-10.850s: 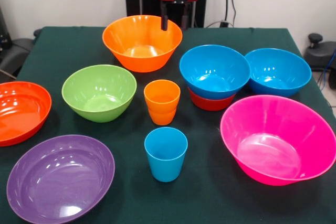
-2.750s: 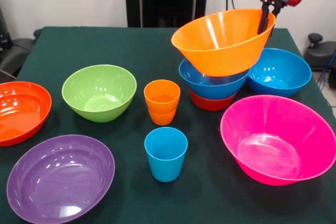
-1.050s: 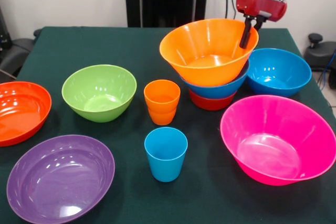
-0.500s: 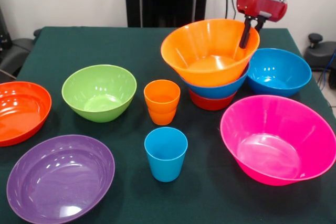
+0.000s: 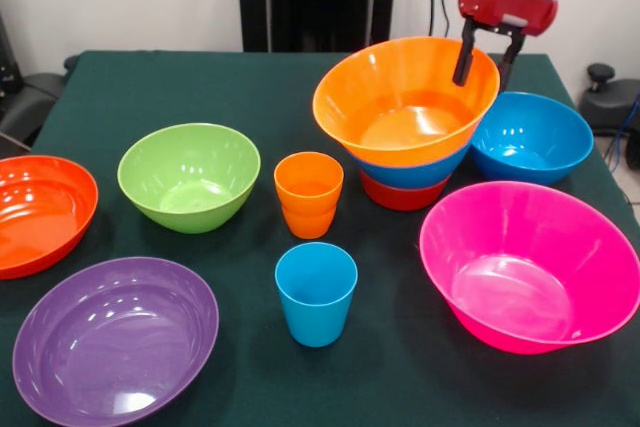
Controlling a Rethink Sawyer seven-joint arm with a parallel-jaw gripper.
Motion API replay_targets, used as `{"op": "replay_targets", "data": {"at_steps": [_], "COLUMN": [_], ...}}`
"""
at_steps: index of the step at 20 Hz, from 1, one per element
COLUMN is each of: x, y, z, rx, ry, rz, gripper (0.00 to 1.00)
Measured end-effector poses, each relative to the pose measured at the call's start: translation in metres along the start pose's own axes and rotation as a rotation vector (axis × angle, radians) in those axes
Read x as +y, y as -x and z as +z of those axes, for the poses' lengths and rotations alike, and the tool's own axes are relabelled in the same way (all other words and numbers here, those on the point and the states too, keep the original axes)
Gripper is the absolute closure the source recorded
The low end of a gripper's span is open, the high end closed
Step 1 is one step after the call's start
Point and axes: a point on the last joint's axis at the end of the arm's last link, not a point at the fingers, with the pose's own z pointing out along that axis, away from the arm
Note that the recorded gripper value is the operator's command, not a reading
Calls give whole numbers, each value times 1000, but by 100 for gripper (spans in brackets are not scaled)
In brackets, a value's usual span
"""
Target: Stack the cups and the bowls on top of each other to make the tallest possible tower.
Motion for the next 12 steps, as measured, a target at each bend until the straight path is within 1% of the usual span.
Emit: {"op": "replay_targets", "data": {"at_steps": [5, 9, 12], "x": [-6, -14, -24], "y": [21, 35, 47], "z": [-19, -39, -49], "rx": [-44, -45, -44], "ry": [5, 8, 22], "rz": [26, 51, 87], "gripper": [0, 0, 0]}}
